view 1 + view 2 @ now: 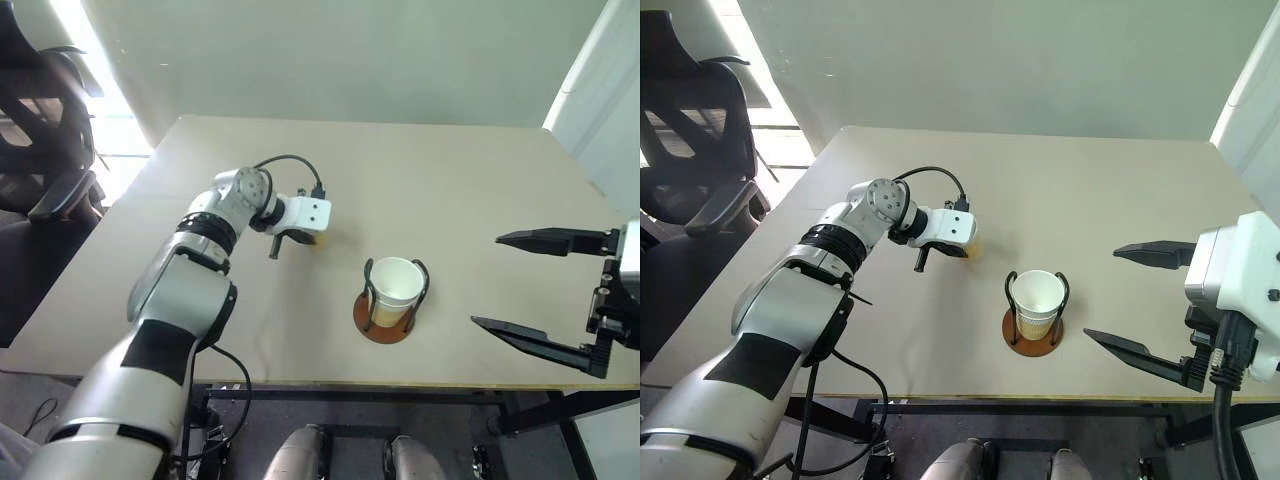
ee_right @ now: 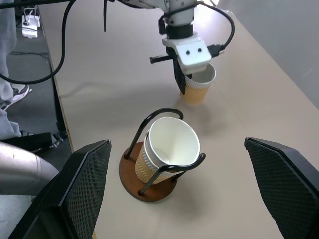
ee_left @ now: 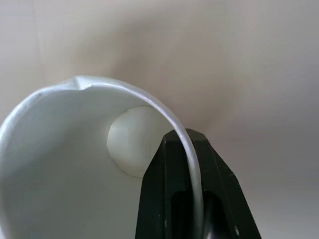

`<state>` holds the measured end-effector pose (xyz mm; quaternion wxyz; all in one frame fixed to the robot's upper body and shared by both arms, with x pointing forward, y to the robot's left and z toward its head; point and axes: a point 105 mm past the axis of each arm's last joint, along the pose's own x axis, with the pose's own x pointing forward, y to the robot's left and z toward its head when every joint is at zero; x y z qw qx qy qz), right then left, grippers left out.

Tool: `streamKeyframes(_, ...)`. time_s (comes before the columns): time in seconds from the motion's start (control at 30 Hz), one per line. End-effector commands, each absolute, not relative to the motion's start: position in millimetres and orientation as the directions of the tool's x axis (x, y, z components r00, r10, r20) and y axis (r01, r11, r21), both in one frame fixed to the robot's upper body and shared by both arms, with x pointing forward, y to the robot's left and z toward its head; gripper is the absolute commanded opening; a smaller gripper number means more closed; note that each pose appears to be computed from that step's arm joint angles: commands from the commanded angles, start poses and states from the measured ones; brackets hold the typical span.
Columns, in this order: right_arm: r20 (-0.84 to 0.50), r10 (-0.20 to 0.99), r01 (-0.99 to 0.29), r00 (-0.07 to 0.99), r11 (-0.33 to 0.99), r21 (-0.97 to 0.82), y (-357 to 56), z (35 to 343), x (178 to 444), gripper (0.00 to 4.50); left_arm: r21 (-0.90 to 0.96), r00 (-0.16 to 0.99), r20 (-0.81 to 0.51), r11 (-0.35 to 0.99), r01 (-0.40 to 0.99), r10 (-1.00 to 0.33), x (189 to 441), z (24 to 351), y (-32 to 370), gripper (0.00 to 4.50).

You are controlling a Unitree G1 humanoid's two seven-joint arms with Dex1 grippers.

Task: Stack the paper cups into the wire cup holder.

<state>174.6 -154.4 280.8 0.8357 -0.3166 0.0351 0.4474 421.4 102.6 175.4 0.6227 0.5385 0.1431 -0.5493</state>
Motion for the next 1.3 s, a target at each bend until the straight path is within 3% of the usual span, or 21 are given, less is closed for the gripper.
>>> streamKeyframes(0.03,-0.325,0.721,-0.752,0.612,0.403,-0.522,-157,287,177,4.46,0.544,0.274,-0.691,-0.231,0.807,-0.669,410,230,78,0.02)
streamKeyframes(0.17,-0.333,0.714,-0.751,0.616,0.404,-0.522,-161,285,177,4.46,0.512,0.088,-0.593,-0.291,0.808,-0.801,386,277,49,0.02)
streamKeyframes(0.3,-0.33,0.708,-0.744,0.624,0.408,-0.53,-161,283,177,4.46,0.547,0.024,-0.542,-0.331,0.768,-0.84,373,303,24,0.02)
streamKeyframes(0.63,-0.318,0.671,-0.703,0.669,0.434,-0.563,-164,283,172,4.46,0.454,-0.269,-0.589,-0.588,0.67,-0.762,314,315,1,0.02)
streamKeyframes(0.93,-0.308,0.653,-0.682,0.692,0.449,-0.578,-163,283,166,4.46,0.354,-0.351,-0.698,-0.727,0.589,-0.624,295,293,4,0.02)
streamKeyframes(1.3,-0.29,0.637,-0.66,0.715,0.476,-0.581,-160,282,163,4.46,0.354,-0.324,-0.726,-0.734,0.58,-0.606,306,279,-4,0.02)
